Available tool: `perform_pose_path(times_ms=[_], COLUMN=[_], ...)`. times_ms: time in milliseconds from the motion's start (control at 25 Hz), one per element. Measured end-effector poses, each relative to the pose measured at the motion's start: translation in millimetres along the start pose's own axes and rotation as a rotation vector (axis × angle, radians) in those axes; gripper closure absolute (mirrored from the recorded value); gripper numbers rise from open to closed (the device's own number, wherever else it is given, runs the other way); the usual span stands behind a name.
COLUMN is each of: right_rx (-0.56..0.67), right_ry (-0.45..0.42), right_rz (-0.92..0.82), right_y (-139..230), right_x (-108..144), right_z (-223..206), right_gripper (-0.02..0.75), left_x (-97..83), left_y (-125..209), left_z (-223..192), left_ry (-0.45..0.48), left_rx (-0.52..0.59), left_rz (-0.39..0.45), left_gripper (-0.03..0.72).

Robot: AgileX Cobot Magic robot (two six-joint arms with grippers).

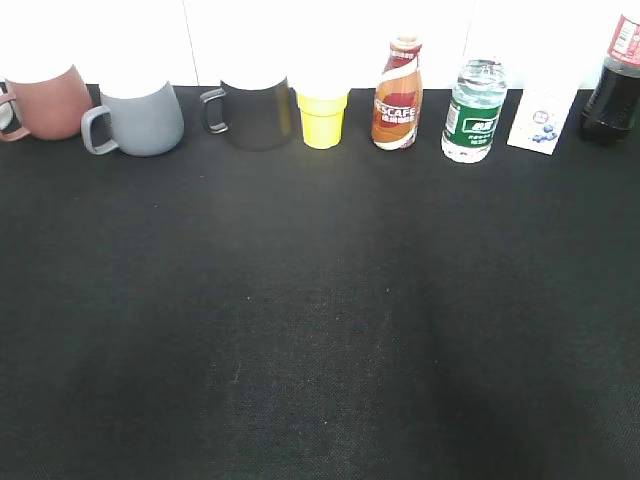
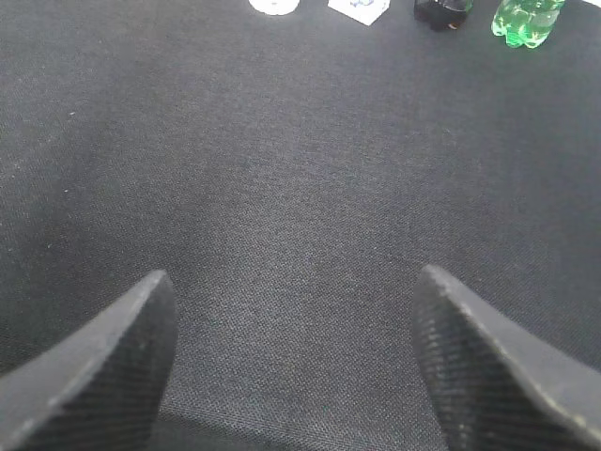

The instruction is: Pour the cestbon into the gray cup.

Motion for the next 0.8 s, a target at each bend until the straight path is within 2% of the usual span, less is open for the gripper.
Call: perform_pose_path(times_ms=[800], right_rx=[0.000], right_ry=[0.000], right_rz=[0.000], right_y=[0.0], right_x=[0.0], right_z=[0.0], right_gripper=[0.150], left_x=[0.0], left_y=[0.0], left_z=[0.0], left_ry=[0.000], left_rx=[0.000], left_rz=[0.000], left_gripper=[0.450])
Point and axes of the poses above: a point on each arm's last joint axis where the gripper is mounted, z pointing back along that axis away from the gripper, x along the wrist's bending axis when the last joint is at zero, y = z × x, the point moved 5 cm from there along -z, pointing out along that axis toward the gripper, and after that the axes turned 12 degrees about -z, right-handed, at the moved point
